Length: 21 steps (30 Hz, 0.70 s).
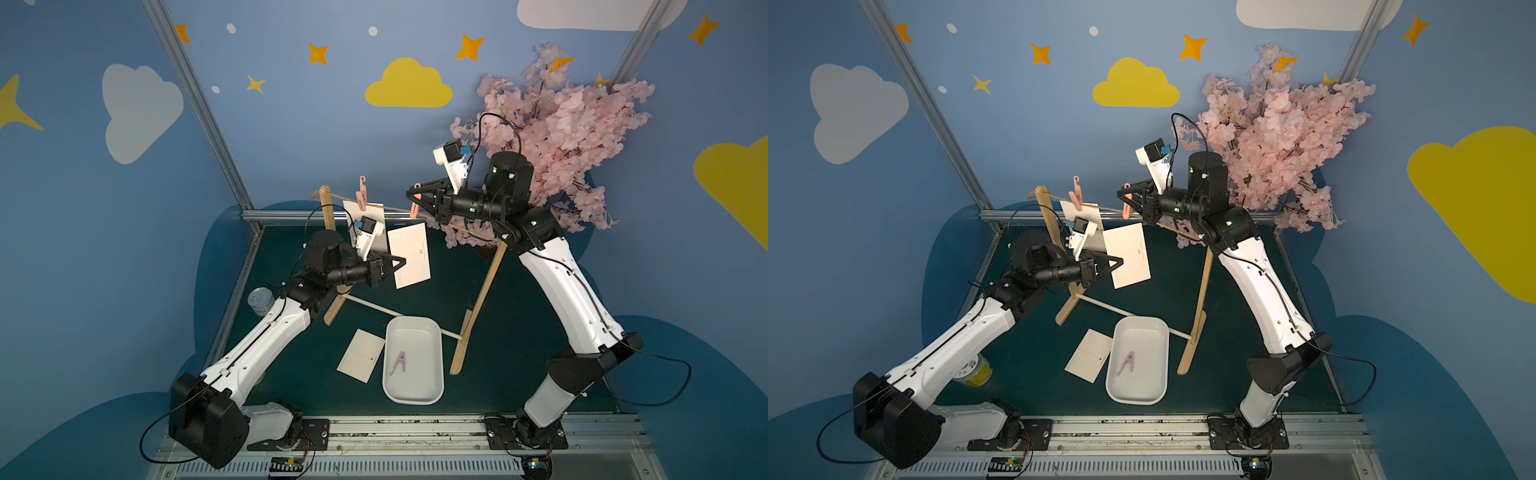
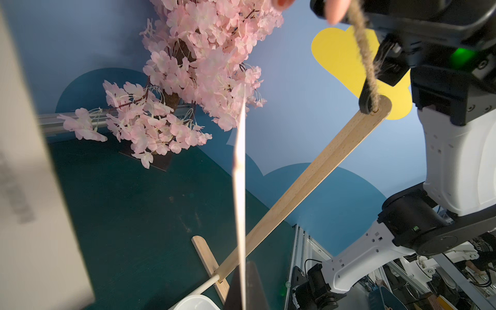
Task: Remove the postcards from the strings
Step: Remove the clamp from the clothesline.
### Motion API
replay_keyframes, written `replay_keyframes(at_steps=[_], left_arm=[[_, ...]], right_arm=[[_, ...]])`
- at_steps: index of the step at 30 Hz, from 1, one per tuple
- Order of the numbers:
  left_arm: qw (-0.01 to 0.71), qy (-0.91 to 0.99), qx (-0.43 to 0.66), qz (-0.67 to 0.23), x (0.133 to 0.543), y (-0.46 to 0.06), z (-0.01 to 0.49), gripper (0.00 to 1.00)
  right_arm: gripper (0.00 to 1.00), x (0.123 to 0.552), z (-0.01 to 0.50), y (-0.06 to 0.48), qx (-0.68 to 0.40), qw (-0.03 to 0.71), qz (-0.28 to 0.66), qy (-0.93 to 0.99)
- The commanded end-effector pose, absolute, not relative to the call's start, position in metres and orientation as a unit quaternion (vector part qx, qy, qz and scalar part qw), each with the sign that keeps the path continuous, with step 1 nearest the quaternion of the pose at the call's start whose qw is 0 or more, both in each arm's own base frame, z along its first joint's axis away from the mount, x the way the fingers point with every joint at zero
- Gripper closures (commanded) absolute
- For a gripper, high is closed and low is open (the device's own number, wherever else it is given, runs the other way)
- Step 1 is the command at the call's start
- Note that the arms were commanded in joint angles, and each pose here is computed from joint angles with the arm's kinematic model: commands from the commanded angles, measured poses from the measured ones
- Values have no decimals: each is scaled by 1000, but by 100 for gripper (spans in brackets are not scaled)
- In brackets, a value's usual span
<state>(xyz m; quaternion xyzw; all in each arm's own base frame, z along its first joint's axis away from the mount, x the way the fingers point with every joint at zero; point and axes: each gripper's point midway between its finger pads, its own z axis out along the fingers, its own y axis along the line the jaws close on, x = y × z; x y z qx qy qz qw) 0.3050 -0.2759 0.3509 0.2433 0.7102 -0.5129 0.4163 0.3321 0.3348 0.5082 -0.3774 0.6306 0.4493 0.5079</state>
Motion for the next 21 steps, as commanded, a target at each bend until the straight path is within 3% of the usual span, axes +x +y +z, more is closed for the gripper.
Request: replay_keyframes(at_steps=[1, 12, 21], left_arm=[[432, 699, 250, -513, 300, -274, 360, 97], [436, 700, 250, -507, 296, -271, 361, 97], [443, 717, 231, -487, 293, -260, 350, 97]], right_arm=[[100, 314, 533, 340, -392, 504, 489, 594], [100, 326, 524, 350, -385, 489, 501, 602], [100, 297, 538, 338, -405, 508, 483, 586]])
